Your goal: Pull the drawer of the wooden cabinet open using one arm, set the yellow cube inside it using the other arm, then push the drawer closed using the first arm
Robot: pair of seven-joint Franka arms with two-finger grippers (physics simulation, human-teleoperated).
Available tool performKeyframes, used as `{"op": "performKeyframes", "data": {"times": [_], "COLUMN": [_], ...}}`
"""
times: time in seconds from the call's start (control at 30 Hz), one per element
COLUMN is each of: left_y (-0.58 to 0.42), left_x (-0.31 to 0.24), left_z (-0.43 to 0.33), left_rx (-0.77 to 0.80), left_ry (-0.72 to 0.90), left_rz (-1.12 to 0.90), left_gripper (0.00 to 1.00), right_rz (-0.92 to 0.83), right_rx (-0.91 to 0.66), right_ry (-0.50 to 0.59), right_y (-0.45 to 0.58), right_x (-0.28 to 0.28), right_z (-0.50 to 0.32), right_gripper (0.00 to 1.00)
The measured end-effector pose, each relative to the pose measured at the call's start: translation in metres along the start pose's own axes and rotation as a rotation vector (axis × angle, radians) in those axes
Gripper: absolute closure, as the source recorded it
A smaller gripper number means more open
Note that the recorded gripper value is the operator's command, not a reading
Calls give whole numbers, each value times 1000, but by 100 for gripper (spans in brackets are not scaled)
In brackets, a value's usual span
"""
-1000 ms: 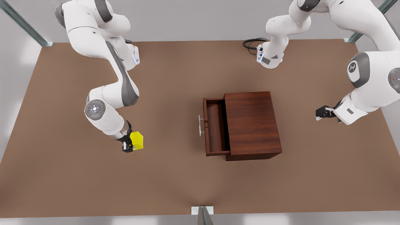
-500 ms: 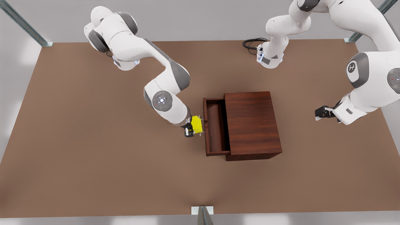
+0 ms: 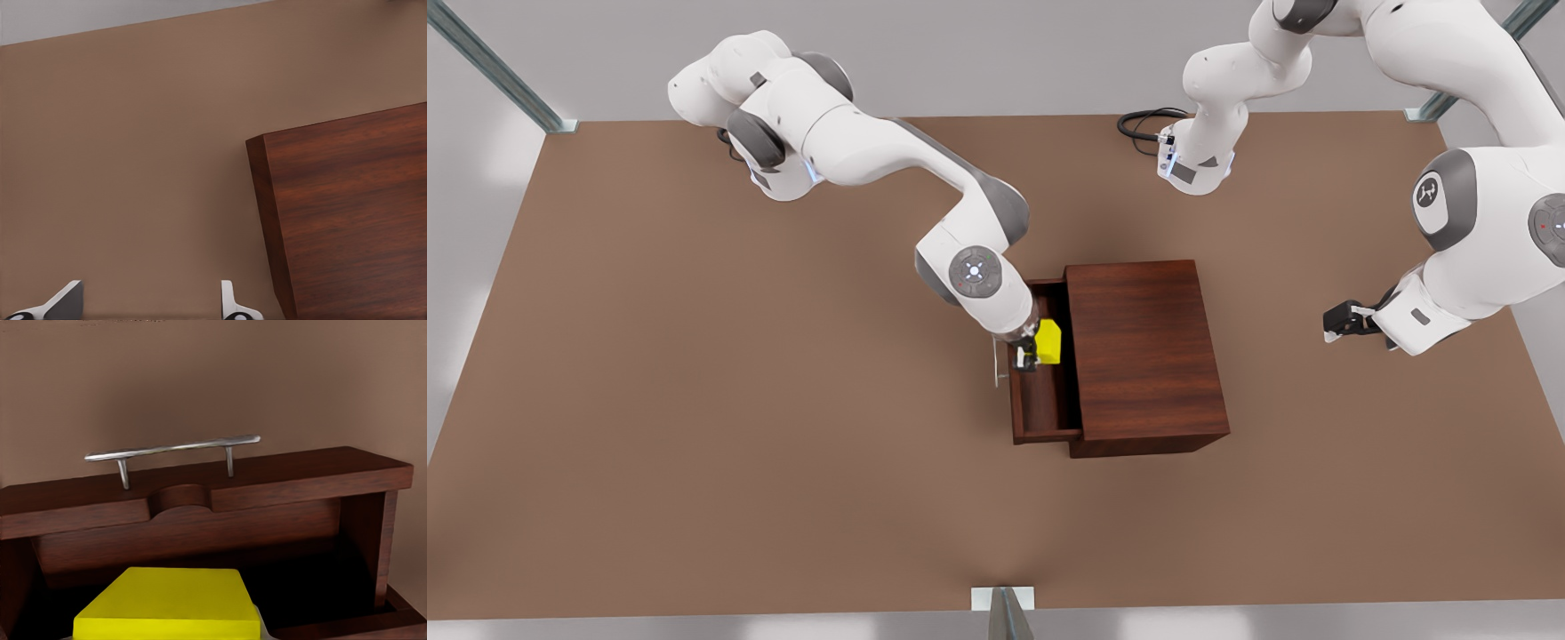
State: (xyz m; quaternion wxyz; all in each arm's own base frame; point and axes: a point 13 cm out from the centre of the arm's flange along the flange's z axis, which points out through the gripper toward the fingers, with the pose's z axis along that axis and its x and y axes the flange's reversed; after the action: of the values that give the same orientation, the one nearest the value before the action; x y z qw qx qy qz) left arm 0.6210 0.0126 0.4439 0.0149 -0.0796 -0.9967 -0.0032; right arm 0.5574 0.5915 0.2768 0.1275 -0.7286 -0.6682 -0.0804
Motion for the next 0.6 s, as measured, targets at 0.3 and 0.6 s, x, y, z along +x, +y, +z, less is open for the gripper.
{"op": "performKeyframes", "data": {"times": [0.3, 0.6], "left_y": [-4, 1], "left_x": [-1, 0], "left_z": [0, 1], "left_rx": [-2, -2], "left_ry": [1, 2], "left_rz": [8, -2], "left_gripper": [0, 0], "right_rz": [83, 128], "right_rx": [-3, -12], "right_ry": [-21, -39], "right_y": [-7, -9], "right_x": [3, 2], "right_z": [30, 43], "right_gripper": [37, 9]}}
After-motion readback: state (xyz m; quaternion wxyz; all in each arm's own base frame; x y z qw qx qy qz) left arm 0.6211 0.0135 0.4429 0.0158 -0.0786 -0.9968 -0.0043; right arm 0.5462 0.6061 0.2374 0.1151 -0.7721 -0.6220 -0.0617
